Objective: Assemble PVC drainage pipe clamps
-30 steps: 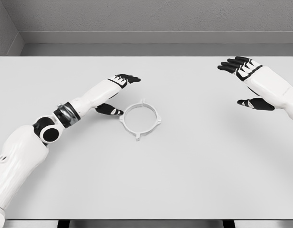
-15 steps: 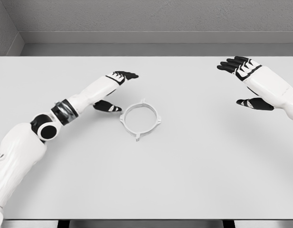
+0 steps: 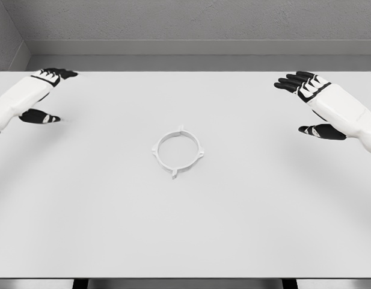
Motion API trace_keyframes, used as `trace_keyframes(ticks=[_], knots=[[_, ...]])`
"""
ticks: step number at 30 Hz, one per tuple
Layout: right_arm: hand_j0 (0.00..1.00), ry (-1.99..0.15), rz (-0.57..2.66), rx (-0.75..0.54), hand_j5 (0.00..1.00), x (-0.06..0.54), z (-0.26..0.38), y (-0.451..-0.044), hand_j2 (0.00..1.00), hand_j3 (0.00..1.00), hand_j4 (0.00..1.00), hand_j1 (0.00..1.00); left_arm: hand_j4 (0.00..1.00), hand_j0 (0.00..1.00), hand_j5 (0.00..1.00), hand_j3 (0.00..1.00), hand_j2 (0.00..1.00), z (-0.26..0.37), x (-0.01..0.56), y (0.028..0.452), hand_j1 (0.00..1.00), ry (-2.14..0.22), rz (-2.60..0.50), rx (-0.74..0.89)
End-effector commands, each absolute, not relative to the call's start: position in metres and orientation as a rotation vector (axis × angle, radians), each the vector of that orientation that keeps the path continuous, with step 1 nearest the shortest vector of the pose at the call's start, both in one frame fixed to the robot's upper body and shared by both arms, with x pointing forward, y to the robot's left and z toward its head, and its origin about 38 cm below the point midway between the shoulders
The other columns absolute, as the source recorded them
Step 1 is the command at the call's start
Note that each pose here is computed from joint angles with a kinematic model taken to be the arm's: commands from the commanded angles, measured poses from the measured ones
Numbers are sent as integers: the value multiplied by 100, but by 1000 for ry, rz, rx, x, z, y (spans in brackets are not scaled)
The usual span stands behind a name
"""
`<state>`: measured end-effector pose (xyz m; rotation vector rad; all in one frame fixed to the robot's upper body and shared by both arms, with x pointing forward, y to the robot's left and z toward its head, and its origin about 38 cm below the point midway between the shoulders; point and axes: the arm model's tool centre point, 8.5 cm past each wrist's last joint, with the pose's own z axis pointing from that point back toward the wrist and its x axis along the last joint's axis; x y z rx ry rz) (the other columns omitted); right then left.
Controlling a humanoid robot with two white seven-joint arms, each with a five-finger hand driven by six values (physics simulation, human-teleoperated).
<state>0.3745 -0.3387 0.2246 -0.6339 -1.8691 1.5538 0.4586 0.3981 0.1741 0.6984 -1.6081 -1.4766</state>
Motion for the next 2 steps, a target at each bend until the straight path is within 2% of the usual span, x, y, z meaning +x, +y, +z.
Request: trace_keyframes(ticks=[1,2], knots=[[100,-1873,1547,-631,100,374,225,-339,100,100,100,100,100,100,100,100,100,179,458,406,100,-1602,-1469,715],[100,-1873,1547,-631,100,374,225,-339,100,100,100,100,100,100,100,100,100,176,456,406,100,-1597,-1468,708]])
